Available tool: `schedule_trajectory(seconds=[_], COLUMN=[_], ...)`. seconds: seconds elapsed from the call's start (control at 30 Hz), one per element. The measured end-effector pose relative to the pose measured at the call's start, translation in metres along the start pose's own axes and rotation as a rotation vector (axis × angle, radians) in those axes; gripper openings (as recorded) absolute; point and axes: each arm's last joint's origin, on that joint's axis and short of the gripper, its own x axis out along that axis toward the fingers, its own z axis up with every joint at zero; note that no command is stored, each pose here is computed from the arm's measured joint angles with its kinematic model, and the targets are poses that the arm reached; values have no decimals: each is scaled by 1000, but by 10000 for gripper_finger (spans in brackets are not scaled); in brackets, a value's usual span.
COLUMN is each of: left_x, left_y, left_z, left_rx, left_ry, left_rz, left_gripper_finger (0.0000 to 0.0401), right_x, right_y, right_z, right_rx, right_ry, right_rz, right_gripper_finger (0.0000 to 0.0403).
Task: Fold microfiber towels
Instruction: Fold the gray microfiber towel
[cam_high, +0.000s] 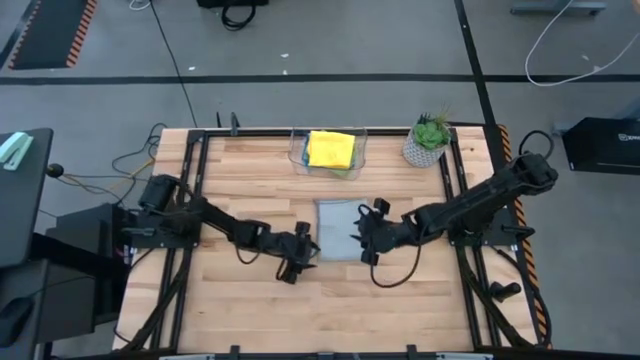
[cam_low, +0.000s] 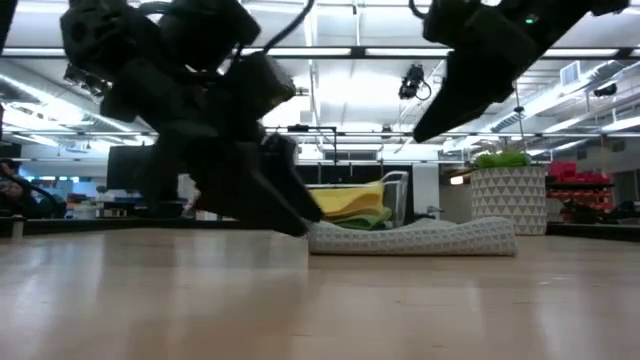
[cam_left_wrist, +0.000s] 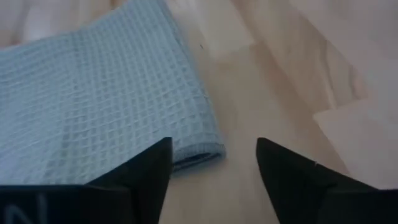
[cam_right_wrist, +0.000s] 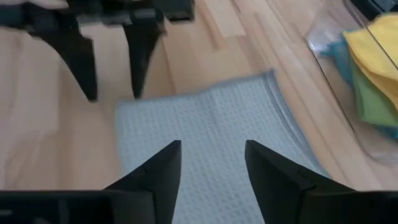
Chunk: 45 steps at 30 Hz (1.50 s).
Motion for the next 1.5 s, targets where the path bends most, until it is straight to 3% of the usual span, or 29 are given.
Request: schedule_trajectory(seconds=[0.13,0.23,0.43,0.53,0.6,0.83,0.97,1.13,1.5], left_x=[14,23,30,29,28,19,13,10,9], left_y=[-1,-2,-4,-3,0,9,12,13,13], left_z=[0,1,3,3,3,15,21,25,28], left_rx=[15,33,68,81,84,1,-54,-89,-115], left_ry=[54,79,88,96,100,60,38,17,-7], left_rz=[14,19,14,42,65,84,91,73,70], left_gripper_finger=[255,232,118,44,17,17,13,16,15], right_x=[-3,-6,-11,-9,-6,12,29,44,62], right_y=[8,11,18,26,32,60,72,85,93], right_z=[-5,-6,-8,-12,-15,-23,-26,-23,-33], right_rx=[-1,-6,-39,-68,-81,-167,-240,-291,-270], right_ry=[0,-10,-14,7,19,86,157,189,247], right_rz=[-9,-3,25,74,97,98,11,-57,-132], right_gripper_finger=[201,205,209,223,237,276,275,255,184])
